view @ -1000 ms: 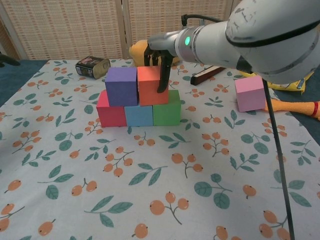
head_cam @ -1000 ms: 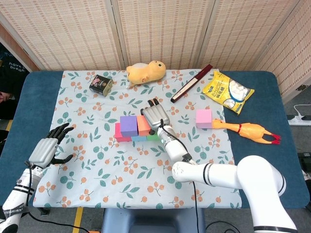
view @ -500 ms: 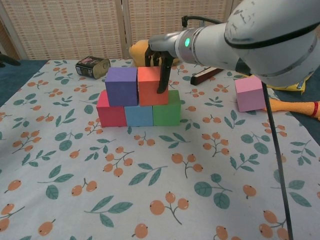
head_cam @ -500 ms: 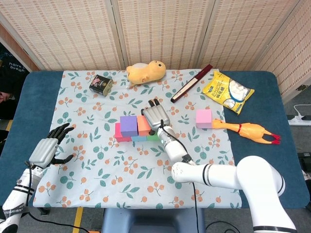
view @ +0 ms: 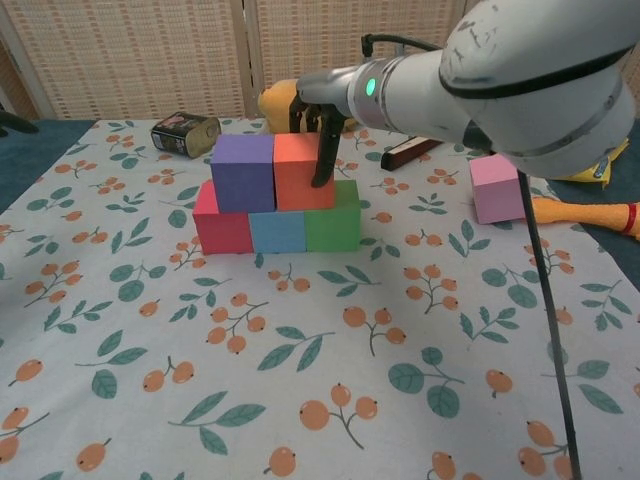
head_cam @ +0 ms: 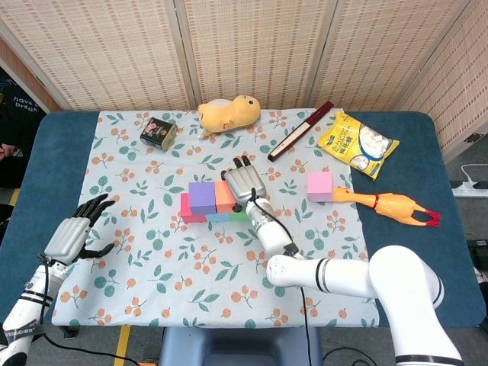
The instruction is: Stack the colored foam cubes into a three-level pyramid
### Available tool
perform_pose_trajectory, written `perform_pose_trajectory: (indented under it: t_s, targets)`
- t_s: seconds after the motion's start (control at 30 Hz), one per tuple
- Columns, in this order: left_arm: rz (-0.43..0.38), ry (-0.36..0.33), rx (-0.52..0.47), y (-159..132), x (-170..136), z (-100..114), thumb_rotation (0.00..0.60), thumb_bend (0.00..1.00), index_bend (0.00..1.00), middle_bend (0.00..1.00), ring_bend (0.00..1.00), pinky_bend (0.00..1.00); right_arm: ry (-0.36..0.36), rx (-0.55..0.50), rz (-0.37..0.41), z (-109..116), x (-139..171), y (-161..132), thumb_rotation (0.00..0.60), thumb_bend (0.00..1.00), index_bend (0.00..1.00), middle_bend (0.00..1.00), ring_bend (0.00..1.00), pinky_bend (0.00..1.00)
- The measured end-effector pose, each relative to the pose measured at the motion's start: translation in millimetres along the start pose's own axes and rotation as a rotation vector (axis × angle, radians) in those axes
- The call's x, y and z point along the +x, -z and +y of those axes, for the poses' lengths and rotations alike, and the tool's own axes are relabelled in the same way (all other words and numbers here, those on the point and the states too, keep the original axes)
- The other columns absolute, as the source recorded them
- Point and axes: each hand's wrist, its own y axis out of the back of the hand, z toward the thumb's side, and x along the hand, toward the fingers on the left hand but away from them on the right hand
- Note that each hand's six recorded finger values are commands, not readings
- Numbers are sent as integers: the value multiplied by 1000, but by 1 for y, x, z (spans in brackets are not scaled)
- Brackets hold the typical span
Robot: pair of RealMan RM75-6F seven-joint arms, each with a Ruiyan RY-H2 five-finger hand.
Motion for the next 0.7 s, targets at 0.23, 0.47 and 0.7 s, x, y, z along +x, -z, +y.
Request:
perform_pose_trajectory:
  t_s: [0.23, 0.47, 0.7]
  targets:
    - [0, 0, -3, 1, -1, 0, 600, 261, 106, 0, 0, 106, -1, -2, 0, 0, 1, -1, 600, 111, 255, 363, 41, 0]
    - [0, -3, -5, 1, -1, 0, 600, 262, 98, 0, 0, 105, 1, -4, 1, 0, 3, -1, 600, 110, 134, 331, 18, 0]
    - [0, -2, 1, 0, -1, 1, 600, 260, 95, 0, 0, 105, 4, -6, 4, 2, 6, 1, 600, 111, 16, 241, 0, 0]
